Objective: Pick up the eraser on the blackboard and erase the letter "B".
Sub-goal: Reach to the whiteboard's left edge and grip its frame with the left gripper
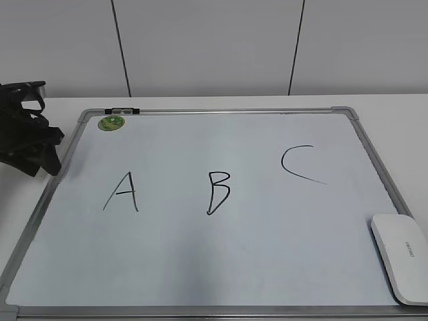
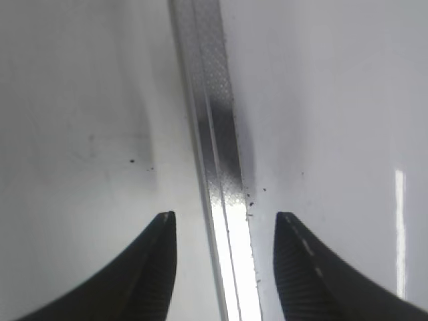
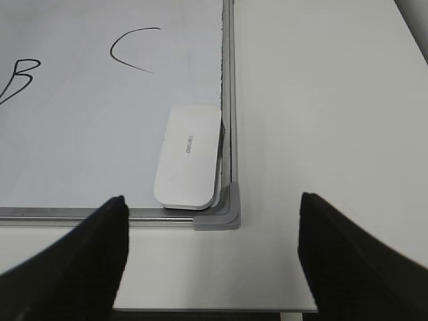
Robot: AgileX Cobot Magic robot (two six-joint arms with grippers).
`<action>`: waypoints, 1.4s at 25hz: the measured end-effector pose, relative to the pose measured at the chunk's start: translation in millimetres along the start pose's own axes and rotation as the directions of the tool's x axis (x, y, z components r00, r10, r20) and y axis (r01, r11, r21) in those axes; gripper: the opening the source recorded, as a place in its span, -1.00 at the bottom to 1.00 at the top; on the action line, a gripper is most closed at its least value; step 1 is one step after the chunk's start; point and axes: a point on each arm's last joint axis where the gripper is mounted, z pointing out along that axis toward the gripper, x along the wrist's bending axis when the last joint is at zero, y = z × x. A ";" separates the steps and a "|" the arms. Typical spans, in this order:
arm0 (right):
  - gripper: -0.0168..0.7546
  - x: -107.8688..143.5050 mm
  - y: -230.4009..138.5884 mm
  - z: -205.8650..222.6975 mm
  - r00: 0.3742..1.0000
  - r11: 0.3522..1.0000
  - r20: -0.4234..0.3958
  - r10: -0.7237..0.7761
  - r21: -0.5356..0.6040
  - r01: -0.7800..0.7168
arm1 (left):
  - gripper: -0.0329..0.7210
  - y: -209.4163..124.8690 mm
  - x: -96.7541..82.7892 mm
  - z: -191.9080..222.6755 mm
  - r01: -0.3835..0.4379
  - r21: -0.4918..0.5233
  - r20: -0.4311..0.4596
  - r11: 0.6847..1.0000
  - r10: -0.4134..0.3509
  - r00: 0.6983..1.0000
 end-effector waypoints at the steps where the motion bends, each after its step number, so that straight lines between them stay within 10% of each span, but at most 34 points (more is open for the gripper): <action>1: 0.56 0.0 0.0 0.0 1.000 1.000 0.000 0.000 0.000 0.000 | -0.01 -0.5 0.9 -0.2 0.002 0.005 0.001 1.000 -0.002 1.000; 35: 0.56 0.0 0.0 0.0 1.000 1.000 0.000 0.000 0.000 0.000 | -0.10 -7.7 14.0 19.9 0.050 0.095 0.027 0.994 -0.053 0.998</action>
